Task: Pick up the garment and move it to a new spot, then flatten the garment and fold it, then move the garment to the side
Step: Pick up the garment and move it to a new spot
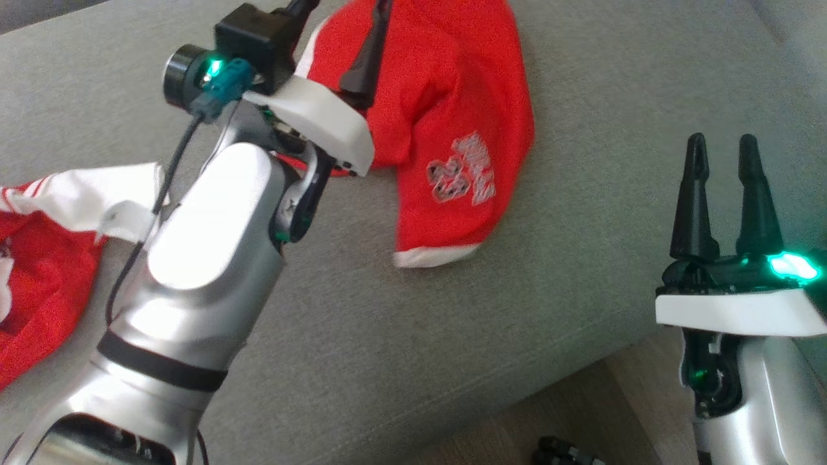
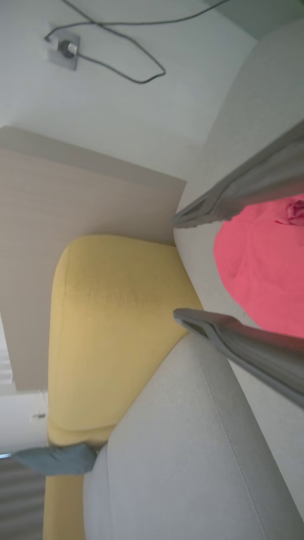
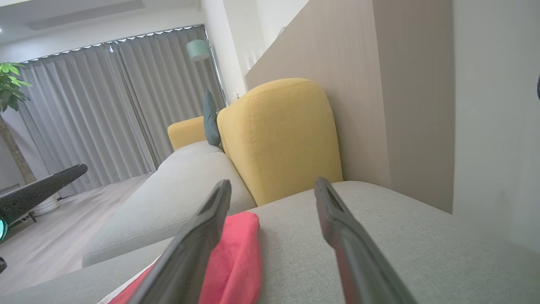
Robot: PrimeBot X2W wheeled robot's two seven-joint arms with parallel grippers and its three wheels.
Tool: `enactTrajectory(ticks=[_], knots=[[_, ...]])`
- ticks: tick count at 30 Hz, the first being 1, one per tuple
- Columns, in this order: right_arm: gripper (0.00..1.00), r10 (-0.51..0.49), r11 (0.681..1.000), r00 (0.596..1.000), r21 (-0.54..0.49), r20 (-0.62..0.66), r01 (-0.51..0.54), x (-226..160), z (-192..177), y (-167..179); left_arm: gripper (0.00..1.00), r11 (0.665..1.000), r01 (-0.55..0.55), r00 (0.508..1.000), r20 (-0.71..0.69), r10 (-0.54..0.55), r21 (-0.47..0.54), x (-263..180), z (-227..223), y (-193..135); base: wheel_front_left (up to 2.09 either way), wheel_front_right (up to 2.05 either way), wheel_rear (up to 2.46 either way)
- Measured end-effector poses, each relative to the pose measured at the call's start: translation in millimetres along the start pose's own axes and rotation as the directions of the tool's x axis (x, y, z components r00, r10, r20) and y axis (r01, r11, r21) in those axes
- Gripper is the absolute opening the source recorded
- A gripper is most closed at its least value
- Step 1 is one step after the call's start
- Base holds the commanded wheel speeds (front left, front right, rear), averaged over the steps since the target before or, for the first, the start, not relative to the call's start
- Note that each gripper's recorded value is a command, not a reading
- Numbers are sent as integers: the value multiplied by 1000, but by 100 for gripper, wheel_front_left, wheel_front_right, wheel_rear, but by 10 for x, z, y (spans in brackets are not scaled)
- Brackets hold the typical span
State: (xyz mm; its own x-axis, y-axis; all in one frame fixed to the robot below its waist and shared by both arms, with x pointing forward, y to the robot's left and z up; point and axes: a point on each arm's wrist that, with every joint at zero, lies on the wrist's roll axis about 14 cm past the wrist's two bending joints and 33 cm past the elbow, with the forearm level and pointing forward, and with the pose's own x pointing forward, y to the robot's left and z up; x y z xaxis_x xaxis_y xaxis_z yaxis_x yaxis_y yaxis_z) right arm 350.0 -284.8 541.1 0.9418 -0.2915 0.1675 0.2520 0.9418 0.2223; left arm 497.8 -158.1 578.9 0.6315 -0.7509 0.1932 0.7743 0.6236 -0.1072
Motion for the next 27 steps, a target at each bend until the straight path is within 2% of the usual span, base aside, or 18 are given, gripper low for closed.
enactTrajectory(ticks=[8,15,21,27], knots=[[100,95,996,995,-2,-11,-95,149,-112,306,100,983,-185,981,51,185,-6,-393,94,646,0,0,0],[100,232,973,972,8,-18,-232,258,-225,789,100,917,-396,918,-1,396,55,-1342,-33,1185,0,0,0],[100,321,947,946,27,-47,-320,198,-349,1110,100,837,-545,837,-20,547,56,-2165,-41,1277,0,0,0],[100,372,928,927,40,-52,-370,91,-353,1282,100,768,-639,769,13,639,44,-2673,64,1148,0,0,0]])
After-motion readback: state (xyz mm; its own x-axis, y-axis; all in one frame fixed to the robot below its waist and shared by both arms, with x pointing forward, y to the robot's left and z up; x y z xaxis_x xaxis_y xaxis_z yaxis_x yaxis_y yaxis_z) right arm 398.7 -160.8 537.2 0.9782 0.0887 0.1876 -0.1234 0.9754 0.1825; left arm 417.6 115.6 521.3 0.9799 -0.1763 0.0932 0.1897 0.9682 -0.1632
